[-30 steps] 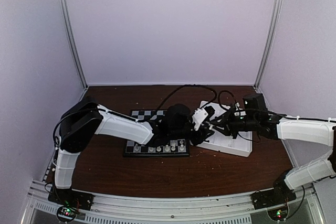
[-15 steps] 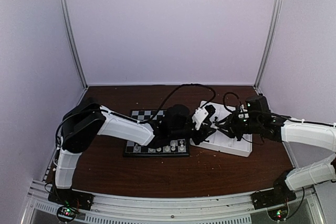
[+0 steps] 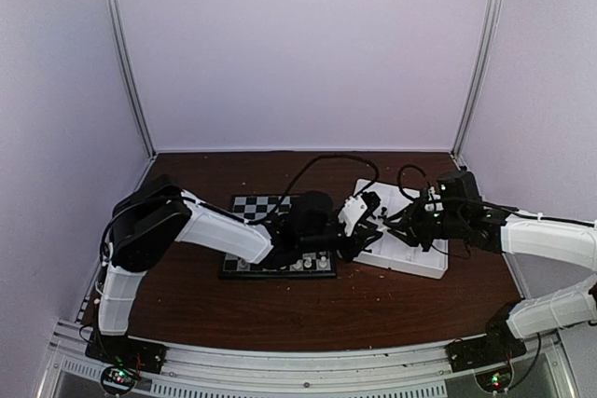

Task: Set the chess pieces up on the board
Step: Place the chess piece on the chessboard.

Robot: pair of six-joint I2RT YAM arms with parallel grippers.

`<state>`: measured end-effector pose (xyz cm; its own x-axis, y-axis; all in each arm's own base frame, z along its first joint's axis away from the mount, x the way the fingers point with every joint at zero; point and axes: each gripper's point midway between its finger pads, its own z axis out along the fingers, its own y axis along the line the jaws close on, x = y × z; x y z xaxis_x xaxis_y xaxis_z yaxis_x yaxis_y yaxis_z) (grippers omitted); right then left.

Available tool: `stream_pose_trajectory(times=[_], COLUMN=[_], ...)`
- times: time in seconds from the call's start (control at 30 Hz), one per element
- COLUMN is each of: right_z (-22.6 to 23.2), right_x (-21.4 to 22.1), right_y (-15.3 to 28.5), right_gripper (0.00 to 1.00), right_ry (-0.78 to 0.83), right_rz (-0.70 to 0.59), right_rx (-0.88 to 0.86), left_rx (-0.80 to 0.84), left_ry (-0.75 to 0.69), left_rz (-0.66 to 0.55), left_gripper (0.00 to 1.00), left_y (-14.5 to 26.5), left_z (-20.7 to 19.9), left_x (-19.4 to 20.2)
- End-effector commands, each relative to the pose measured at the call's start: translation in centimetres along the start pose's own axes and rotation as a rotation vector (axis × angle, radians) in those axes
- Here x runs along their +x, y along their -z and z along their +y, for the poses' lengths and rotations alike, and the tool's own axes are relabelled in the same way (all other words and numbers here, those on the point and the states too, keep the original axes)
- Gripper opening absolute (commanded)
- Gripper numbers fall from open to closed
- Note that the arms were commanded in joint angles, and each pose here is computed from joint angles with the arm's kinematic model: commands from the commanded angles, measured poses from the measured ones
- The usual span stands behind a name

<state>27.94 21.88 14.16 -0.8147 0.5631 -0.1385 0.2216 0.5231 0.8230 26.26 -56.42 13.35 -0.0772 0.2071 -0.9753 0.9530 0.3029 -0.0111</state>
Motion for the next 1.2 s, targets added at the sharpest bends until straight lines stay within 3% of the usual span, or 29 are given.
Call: stream_pose_trajectory(times=[0.0,0.47,0.7,1.0,1.1,1.17], right_z=[0.5,0.8,0.9,1.8,2.6,2.5], right_x=[-0.2,0.2,0.3,-0.1,-0.4,-1.0], right_y=[0.4,0.0,0.0,0.3,0.9,1.7], right_gripper=[0.22,0.22,0.24,0.45,0.71,0.80], right_ry=[0.016,0.001,-0.002,0.086,0.162,0.217], right_rz=[-0.020,0.013,0.016,-0.003,-0.019,-0.059], right_rx=[-0.018,-0.036,-0.040,-0.062,-0.073,-0.044], left_rx=[0.025,0.021,0.023,0.015,-0.011,-0.055], left_ry=[-0.014,-0.037,-0.050,-0.046,-0.041,-0.044], left_rz=[-0.068,-0.073,-0.064,-0.036,0.044,0.110], left_gripper=[0.19,0.18,0.02,0.00,0.00,0.00], left_y=[0.1,0.2,0.3,1.7,2.7,4.2], left_z=[-0.3,-0.3,-0.2,-0.4,-0.1,0.5], left_x=[-1.4,-1.8,-1.8,-2.4,-1.5,-1.1])
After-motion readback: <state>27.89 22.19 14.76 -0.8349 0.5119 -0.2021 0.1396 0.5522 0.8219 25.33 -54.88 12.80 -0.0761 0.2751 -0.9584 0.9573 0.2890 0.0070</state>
